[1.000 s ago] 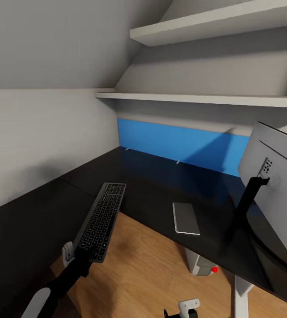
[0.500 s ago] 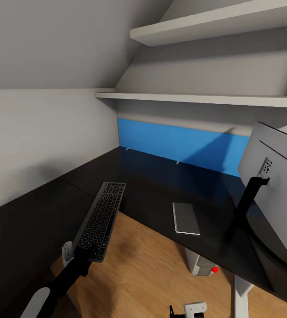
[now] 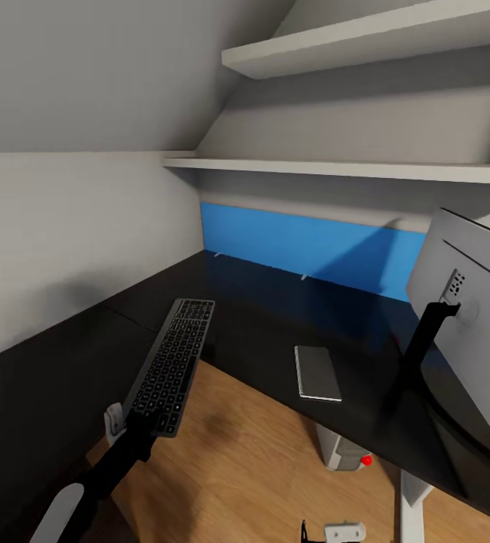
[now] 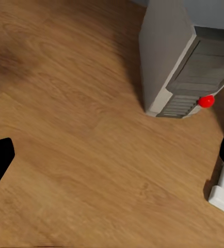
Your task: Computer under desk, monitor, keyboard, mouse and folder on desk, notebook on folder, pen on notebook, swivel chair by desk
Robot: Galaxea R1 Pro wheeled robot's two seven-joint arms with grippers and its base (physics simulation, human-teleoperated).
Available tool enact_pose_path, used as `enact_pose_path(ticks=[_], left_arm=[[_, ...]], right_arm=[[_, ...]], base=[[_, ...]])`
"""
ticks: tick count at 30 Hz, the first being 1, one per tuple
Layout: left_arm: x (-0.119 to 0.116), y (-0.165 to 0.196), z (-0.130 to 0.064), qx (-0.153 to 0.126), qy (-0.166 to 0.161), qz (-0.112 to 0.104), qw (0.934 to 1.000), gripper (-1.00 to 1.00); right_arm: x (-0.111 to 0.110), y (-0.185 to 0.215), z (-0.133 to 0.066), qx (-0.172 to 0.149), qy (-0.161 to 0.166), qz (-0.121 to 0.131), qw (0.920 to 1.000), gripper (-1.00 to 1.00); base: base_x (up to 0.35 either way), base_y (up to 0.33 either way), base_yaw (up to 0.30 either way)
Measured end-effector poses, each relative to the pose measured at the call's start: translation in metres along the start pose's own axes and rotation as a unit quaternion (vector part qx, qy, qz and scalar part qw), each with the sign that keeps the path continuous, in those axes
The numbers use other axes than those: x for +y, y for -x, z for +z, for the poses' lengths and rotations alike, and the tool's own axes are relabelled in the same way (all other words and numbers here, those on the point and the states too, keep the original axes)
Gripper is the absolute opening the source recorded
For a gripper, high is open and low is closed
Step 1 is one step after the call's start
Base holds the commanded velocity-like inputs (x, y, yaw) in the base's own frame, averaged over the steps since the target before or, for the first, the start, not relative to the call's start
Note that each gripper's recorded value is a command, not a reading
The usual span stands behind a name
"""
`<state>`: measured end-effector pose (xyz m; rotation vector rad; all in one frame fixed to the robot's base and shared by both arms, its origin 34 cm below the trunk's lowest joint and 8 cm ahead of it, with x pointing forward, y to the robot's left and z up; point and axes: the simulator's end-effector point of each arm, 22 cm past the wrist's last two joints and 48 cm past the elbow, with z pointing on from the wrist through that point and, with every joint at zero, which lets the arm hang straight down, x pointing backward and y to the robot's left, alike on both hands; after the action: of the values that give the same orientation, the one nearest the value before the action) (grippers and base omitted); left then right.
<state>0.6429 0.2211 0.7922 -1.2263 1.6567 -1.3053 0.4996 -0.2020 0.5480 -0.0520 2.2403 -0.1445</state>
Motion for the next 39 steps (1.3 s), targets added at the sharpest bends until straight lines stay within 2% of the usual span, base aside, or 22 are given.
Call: enact_pose_path(ticks=[2,6,11,34,39], left_arm=[[0.0,0.0,0.0,0.0,0.0,0.0,1.0,-1.0],[0.0,0.0,0.0,0.0,0.0,0.0,1.0,-1.0],[0.0,0.0,0.0,0.0,0.0,0.0,1.0,-1.0],[0.001,-0.002,0.0,0.001,0.002,0.001,1.0,-1.0],[0.002,-0.002,0.001,0.002,0.003,0.003,1.0,-1.0]], right_arm=[[0.005,-0.002,-0.003,-0.005,0.011,-0.009,0.9999,1.0],[0.018,-0.003,-0.01,-0.023,0.045,-0.044,0.9978,1.0],[0.02,-0.007,-0.014,-0.027,0.058,-0.06,0.9962,1.0],[0.02,-0.01,-0.015,-0.025,0.061,-0.065,0.9958,1.0],[0.02,-0.01,-0.015,-0.025,0.061,-0.065,0.9957,1.0]], base=[[0.0,0.0,0.0],[0.0,0.0,0.0],[0.0,0.0,0.049],[-0.001,0.0,0.264],[-0.148,-0.031,0.206]])
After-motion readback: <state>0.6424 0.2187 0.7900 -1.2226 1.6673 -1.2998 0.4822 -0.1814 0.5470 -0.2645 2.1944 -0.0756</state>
